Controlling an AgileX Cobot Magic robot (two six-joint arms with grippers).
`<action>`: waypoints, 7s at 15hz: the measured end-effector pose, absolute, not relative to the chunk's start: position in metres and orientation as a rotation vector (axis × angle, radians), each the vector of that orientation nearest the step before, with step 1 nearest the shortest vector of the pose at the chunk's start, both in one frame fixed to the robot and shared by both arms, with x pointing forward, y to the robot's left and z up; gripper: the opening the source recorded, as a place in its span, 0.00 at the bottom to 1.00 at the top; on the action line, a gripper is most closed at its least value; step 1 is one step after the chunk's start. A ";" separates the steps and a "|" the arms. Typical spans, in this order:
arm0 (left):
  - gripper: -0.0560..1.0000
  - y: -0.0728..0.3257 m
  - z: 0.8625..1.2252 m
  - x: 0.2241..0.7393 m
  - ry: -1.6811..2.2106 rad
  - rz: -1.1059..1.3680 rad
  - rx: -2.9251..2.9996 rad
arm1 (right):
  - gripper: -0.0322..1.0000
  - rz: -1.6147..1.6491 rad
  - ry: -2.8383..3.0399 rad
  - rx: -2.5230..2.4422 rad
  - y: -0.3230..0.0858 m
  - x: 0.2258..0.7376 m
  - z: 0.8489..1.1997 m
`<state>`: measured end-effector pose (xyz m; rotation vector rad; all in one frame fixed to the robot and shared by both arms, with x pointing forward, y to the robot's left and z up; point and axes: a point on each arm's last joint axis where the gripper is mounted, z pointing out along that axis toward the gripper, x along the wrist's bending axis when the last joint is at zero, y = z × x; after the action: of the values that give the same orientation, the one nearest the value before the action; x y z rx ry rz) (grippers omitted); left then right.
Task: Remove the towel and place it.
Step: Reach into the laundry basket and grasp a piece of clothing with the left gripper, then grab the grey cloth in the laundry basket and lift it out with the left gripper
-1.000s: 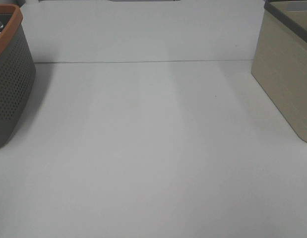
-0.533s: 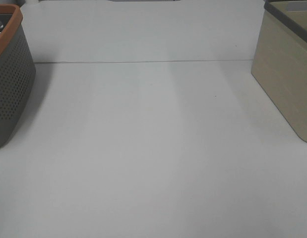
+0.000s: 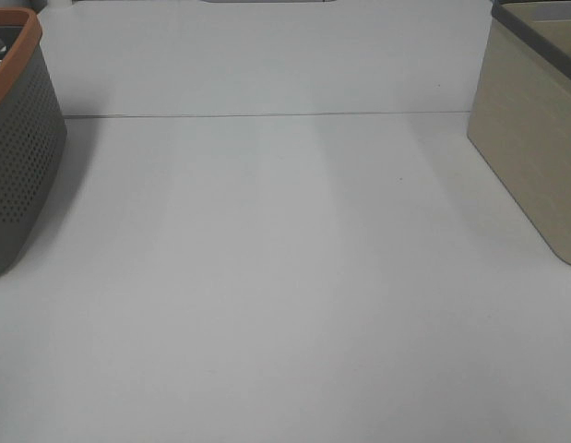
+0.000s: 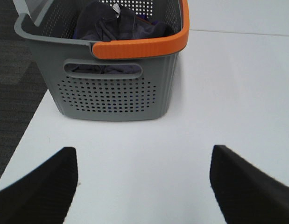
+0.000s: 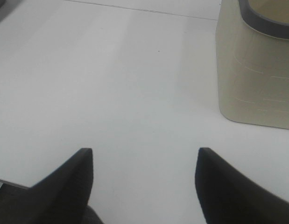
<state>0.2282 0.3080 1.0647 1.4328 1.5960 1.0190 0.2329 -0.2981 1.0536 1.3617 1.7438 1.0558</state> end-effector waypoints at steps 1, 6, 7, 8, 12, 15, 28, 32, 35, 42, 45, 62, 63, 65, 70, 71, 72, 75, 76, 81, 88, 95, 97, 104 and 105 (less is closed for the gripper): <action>0.74 0.309 1.071 0.225 1.580 1.042 1.416 | 0.64 1.056 1.744 1.362 -0.298 0.233 1.054; 0.74 0.310 1.117 0.220 1.538 1.095 1.370 | 0.64 1.056 1.744 1.362 -0.298 0.233 1.054; 0.74 0.311 1.127 0.228 1.559 1.097 1.388 | 0.64 1.056 1.744 1.362 -0.298 0.233 1.054; 0.74 0.312 1.132 0.232 1.570 1.101 1.398 | 0.64 1.056 1.744 1.362 -0.298 0.233 1.054; 0.74 0.314 1.160 0.282 1.678 1.054 1.522 | 0.64 1.056 1.744 1.362 -0.298 0.233 1.054; 0.74 0.318 1.174 0.346 1.770 1.015 1.688 | 0.64 1.056 1.744 1.362 -0.298 0.233 1.054; 0.71 0.331 1.158 0.578 1.903 0.781 2.105 | 0.64 1.056 1.744 1.362 -0.298 0.233 1.054; 0.71 0.373 1.132 0.620 1.930 0.613 2.065 | 0.64 1.056 1.744 1.362 -0.298 0.233 1.054; 0.71 0.408 1.100 0.645 1.937 0.579 2.077 | 0.64 1.056 1.744 1.362 -0.298 0.233 1.054; 0.71 0.441 1.038 0.691 1.887 0.717 2.010 | 0.64 1.060 1.740 1.370 -0.298 0.233 1.054; 0.71 0.445 1.003 0.709 1.883 0.723 1.957 | 0.64 1.061 1.739 1.372 -0.298 0.233 1.054; 0.65 0.421 0.969 0.736 1.784 0.764 1.924 | 0.64 1.062 1.734 1.379 -0.298 0.233 1.054; 0.65 0.421 0.968 0.736 1.786 0.760 1.925 | 0.64 1.062 1.734 1.379 -0.298 0.233 1.054; 0.63 0.422 0.962 0.737 1.792 0.748 1.930 | 0.64 1.062 1.734 1.379 -0.298 0.233 1.054; 0.59 0.422 0.952 0.738 1.811 0.726 1.929 | 0.64 1.059 1.731 1.380 -0.299 0.233 1.054; 0.56 0.422 0.952 0.738 1.821 0.722 1.917 | 0.64 1.062 1.729 1.384 -0.299 0.233 1.054; 0.51 0.422 0.952 0.738 1.828 0.719 1.907 | 0.64 1.062 1.729 1.384 -0.299 0.233 1.054; 0.42 0.422 0.949 0.739 1.843 0.706 1.899 | 0.64 1.062 1.729 1.385 -0.299 0.233 1.054; 0.41 0.422 0.948 0.739 1.847 0.699 1.900 | 0.64 1.062 1.729 1.385 -0.299 0.233 1.054; 0.39 0.422 0.932 0.739 1.893 0.642 1.895 | 0.64 1.061 1.728 1.385 -0.299 0.233 1.054; 0.05 0.423 0.986 0.735 1.871 0.781 1.755 | 0.64 1.061 1.728 1.385 -0.299 0.233 1.054; 0.05 0.411 1.076 0.701 1.788 0.872 1.793 | 0.64 1.061 1.728 1.385 -0.299 0.233 1.054; 0.05 0.391 1.125 0.680 1.676 0.959 1.830 | 0.64 1.060 1.728 1.385 -0.299 0.233 1.054; 0.05 0.352 1.238 0.611 1.409 1.223 1.715 | 0.64 1.060 1.728 1.385 -0.299 0.233 1.054; 0.05 0.352 1.244 0.606 1.400 1.238 1.692 | 0.64 1.060 1.728 1.385 -0.299 0.233 1.054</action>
<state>0.6063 0.3518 1.2436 1.6922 1.4003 1.2376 0.2330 -0.2988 1.0536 1.3849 1.7279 1.0600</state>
